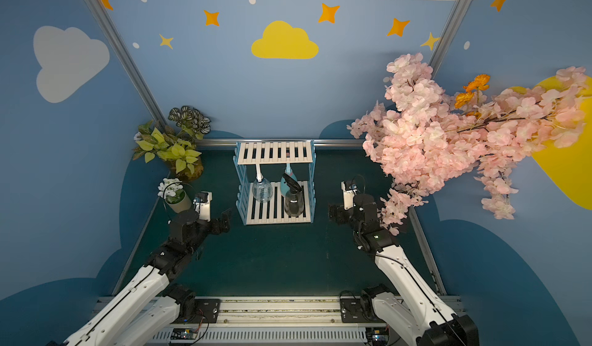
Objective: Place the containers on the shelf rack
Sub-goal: Reset both arms
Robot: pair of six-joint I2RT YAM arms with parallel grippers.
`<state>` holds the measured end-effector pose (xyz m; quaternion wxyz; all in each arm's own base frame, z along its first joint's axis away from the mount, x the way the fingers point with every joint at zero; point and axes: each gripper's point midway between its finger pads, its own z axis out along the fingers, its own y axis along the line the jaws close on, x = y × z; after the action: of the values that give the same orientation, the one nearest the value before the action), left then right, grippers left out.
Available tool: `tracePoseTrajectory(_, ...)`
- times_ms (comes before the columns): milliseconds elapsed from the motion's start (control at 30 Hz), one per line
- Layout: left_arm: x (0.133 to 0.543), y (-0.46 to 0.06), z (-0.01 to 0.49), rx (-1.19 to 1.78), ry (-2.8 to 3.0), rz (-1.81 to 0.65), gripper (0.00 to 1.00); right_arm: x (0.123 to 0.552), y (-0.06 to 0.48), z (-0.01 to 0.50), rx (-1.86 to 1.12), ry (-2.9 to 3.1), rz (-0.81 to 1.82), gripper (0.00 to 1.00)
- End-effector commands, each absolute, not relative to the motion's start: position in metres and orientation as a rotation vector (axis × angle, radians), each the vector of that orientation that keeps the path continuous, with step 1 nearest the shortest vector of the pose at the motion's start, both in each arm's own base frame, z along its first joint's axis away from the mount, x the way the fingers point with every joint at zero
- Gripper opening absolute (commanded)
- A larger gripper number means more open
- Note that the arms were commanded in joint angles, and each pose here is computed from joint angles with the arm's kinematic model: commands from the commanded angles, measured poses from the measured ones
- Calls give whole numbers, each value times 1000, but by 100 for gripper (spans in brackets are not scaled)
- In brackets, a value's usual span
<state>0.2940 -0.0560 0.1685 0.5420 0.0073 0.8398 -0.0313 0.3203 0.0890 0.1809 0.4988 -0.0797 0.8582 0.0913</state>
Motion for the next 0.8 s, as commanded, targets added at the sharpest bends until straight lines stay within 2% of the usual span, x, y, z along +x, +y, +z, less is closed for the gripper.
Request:
tracePoseTrajectory(0, 305, -27, 185, -109, 1885, 21, 100, 336, 67, 187, -103, 2022, 211, 96)
tracePoseTrajectory(133, 311, 3, 165, -169, 1906, 134, 100, 345, 38, 176, -10, 2005, 173, 96)
tracePoseTrajectory(233, 322, 11, 148, -181, 1926, 130, 100, 350, 17, 171, 49, 1975, 131, 96)
tracePoseTrajectory(433, 361, -13, 117, 10, 1919, 87, 100, 358, -6, 152, 109, 1960, 63, 96)
tracePoseTrajectory(533, 377, -37, 116, 181, 1835, 55, 100, 363, -7, 145, 93, 1960, 49, 96)
tracePoseTrajectory(633, 384, -47, 92, 243, 1847, 28, 100, 368, -5, 136, 59, 1996, 36, 96)
tracePoseTrajectory(767, 390, -42, 86, 215, 1924, 33, 100, 370, -2, 119, 22, 2022, 23, 96)
